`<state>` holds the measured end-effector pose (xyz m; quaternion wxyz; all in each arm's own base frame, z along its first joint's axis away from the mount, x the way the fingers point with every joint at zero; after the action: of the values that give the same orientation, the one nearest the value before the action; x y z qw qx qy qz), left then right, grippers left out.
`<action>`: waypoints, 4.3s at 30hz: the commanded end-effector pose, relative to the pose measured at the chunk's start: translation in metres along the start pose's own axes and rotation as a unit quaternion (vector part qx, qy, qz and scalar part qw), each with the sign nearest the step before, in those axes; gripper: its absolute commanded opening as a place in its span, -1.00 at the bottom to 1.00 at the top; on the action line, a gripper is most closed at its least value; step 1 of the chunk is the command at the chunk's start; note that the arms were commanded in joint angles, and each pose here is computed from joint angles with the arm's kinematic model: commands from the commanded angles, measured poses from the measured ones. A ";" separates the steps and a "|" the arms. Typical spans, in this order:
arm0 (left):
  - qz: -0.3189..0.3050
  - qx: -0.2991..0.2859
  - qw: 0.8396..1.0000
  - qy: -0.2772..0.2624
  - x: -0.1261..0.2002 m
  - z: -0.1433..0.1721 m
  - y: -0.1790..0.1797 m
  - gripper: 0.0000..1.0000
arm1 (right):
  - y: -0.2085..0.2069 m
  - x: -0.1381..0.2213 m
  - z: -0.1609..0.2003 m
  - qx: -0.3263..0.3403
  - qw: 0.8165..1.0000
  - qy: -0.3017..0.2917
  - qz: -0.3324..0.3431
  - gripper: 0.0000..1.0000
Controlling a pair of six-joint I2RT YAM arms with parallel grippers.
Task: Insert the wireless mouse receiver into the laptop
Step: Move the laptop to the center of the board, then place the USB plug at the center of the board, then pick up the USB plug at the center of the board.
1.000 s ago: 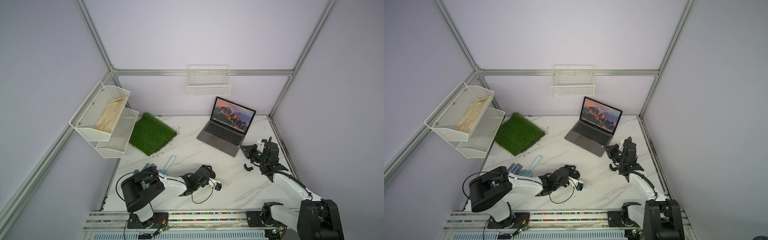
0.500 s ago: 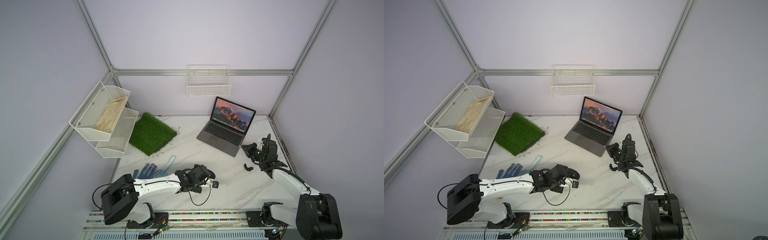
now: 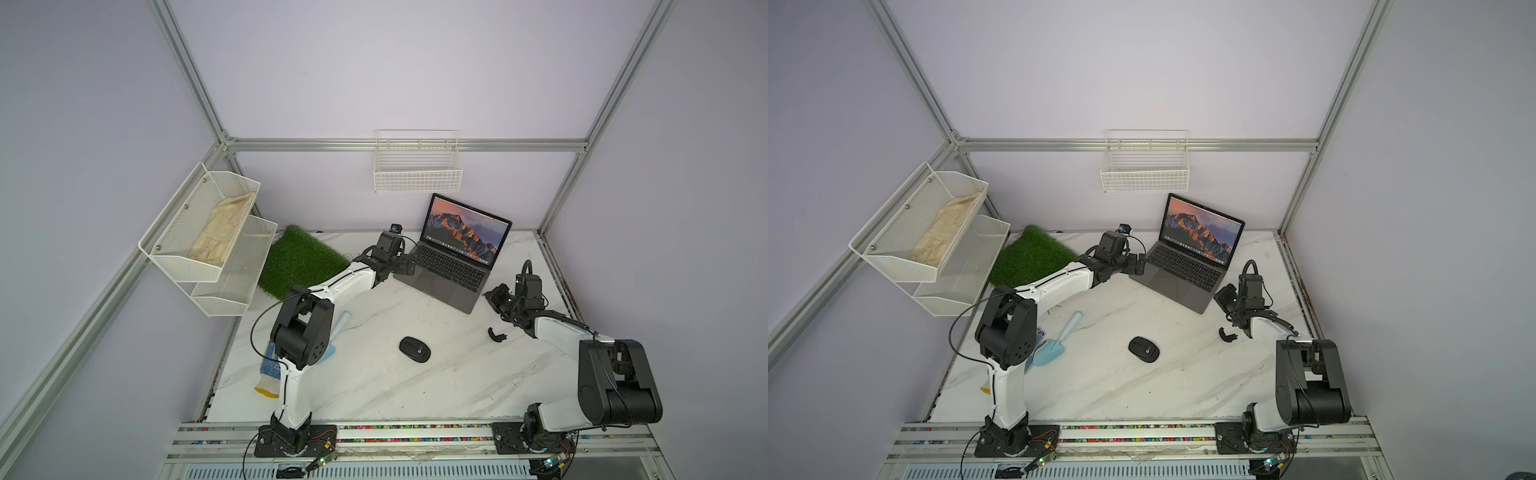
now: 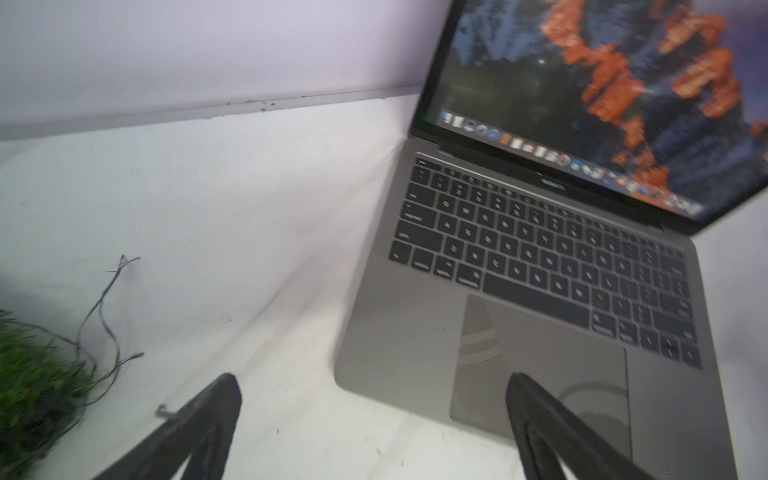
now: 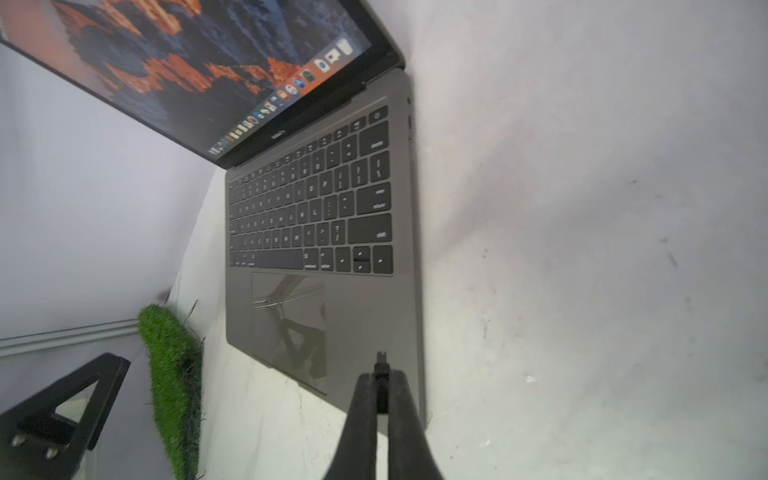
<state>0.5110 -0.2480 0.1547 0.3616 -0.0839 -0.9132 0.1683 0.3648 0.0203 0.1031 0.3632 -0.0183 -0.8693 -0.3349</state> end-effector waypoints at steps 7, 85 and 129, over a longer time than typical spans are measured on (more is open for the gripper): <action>0.111 0.128 0.984 0.052 -0.070 -0.022 0.008 1.00 | -0.019 -0.021 0.006 0.000 0.999 0.027 0.019 -1.00; 0.174 0.045 0.976 0.124 -0.035 -0.021 0.019 1.00 | 0.009 -0.031 0.063 -0.010 0.997 0.075 0.018 -1.00; 0.029 0.212 0.977 0.004 0.050 -0.017 0.097 1.00 | 0.049 -0.026 0.056 0.695 0.655 0.298 -0.003 0.03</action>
<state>0.4907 -0.1415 0.1328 0.4051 -0.0128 -0.8471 0.3439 0.3729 0.1007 0.0835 0.5002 0.3078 -0.7355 0.3379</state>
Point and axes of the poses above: each gripper's point midway between its finger pads, its own x axis back along the fingers, its own y axis along the line the jaws close on, z = x × y, the point moved 4 cm from there along x, back along the fingers, and after that the axes turned 14 degrees about x, right-handed, at the moved point
